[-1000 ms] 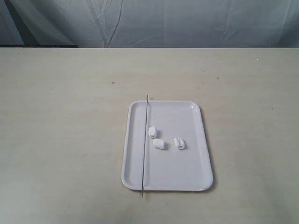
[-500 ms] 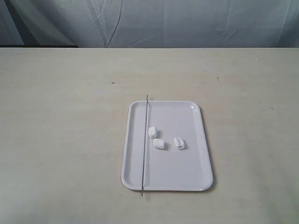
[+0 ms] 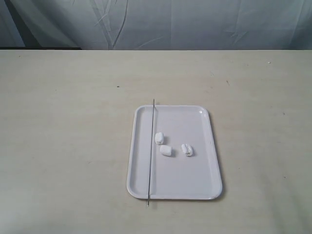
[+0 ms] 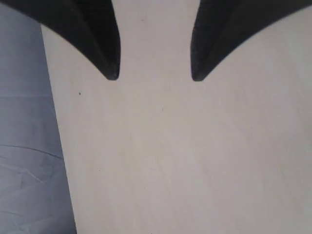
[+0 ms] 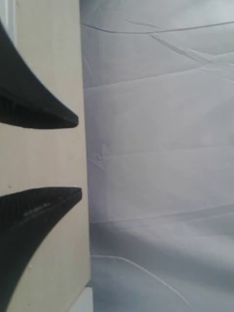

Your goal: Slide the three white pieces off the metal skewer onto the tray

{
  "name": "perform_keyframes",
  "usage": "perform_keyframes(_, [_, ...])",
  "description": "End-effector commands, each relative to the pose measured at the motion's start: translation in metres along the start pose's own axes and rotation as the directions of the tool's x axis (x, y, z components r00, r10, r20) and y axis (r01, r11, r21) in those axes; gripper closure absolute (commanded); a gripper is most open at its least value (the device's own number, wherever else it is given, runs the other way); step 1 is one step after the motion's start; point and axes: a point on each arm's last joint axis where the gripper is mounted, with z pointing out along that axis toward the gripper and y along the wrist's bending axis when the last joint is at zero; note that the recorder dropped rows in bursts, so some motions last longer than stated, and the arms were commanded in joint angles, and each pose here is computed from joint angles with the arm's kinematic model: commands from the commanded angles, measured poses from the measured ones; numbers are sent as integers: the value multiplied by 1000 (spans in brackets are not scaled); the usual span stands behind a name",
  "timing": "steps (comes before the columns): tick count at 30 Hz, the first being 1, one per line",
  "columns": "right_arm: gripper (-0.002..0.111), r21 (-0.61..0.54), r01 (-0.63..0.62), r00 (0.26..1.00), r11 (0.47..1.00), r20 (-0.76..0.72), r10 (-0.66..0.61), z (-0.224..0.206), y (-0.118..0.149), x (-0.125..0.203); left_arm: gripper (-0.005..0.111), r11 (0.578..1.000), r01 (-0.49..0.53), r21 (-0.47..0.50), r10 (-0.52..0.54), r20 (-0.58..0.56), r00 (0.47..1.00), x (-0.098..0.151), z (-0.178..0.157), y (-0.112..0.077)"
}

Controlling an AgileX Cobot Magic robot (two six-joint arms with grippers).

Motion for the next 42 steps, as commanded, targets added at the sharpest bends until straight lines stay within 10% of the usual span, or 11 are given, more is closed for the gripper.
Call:
perform_keyframes(1, [70, 25, -87, 989, 996, -118, 90, -1, -1, 12, 62, 999, 28, 26, -27, -37, 999, 7, 2, -1])
perform_keyframes(17, [70, -116, 21, 965, 993, -259, -51, -4, 5, 25, 62, 933, -352, 81, 337, 152, 929, 2, 11, -2])
perform_keyframes(22, [70, -99, 43, 955, 994, -287, -70, -5, 4, 27, 62, 679, -734, 1, 723, 175, 668, 2, 11, -2])
perform_keyframes(26, [70, -80, 39, 949, 996, -308, -61, -5, 3, 29, 62, 548, -836, 18, 807, 252, 534, 2, 14, -6])
perform_keyframes(34, [70, -75, 33, 949, 997, -309, -55, -5, 3, 29, 107, 552, -831, 65, 772, 338, 539, 2, 13, -13])
perform_keyframes(40, [70, -75, 33, 949, 997, -309, -55, -5, 3, 29, 107, 233, -970, -62, 920, 339, 199, 2, 13, -13])
perform_keyframes(42, [70, -75, 33, 949, 997, -309, -55, -5, 3, 29, 107, 216, -974, -68, 924, 337, 181, 2, 13, -13])
